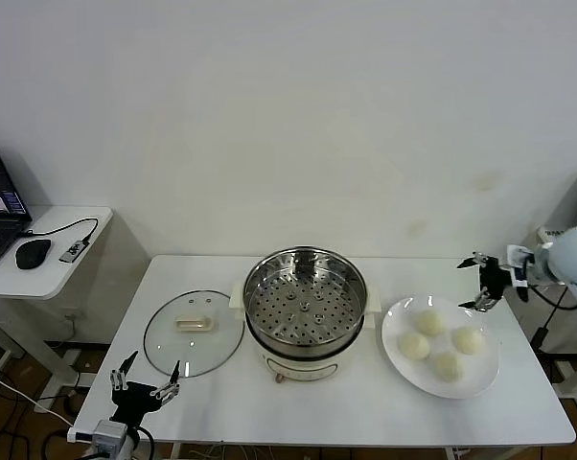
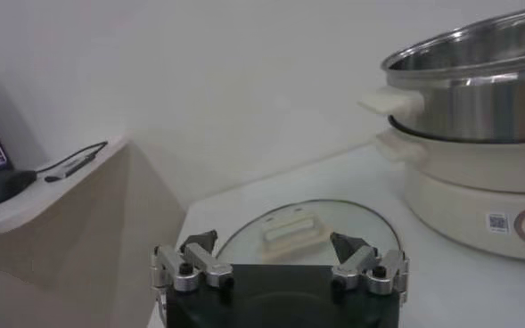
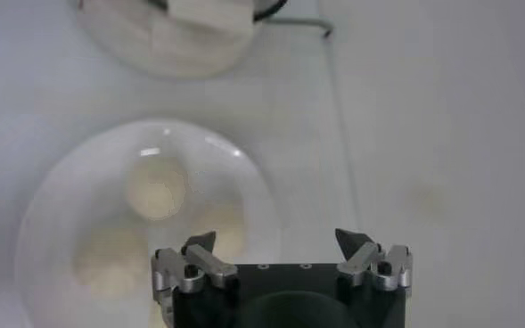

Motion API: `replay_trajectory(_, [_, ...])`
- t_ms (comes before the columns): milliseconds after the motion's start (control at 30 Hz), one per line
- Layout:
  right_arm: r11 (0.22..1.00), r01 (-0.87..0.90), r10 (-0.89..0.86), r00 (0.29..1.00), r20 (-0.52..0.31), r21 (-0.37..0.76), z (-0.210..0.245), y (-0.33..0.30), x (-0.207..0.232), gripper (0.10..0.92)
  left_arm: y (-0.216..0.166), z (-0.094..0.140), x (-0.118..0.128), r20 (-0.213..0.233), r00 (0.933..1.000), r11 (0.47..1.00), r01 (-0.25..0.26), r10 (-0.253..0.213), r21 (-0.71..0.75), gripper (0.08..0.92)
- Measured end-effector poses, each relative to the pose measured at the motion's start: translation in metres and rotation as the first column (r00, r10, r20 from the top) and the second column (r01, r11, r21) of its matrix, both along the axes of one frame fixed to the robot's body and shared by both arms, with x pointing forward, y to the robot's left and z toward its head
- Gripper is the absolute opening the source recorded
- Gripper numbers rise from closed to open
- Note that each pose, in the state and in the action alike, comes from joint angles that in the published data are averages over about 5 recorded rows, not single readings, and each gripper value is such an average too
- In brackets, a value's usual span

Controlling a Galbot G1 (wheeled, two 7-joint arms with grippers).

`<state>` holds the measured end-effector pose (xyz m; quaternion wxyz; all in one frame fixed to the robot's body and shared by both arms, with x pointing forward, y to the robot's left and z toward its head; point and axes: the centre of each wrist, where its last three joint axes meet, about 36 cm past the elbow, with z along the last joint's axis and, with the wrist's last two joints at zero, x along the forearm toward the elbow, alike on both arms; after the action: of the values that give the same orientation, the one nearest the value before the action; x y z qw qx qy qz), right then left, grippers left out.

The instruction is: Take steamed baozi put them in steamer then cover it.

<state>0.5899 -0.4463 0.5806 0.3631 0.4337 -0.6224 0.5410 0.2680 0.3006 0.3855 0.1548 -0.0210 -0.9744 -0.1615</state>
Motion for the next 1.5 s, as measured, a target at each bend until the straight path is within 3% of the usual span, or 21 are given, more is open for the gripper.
replay_trajectory(567, [0.994,-0.065,0.054,0.992,-0.111,-0.091,-0.065,0.026,0.033,0.823,0.0,-0.008,-0.005,-0.027,0.9996,1.0,-0.007,0.007,0.004,0.823])
replay_trajectory(1500, [0.99,-0.06,0.044,0.992,-0.122,-0.128,-0.122,0.044,0.06,0.823,-0.001,-0.023,-0.008,-0.051,0.9986,1.0,-0.014,0.014,0.007,0.823])
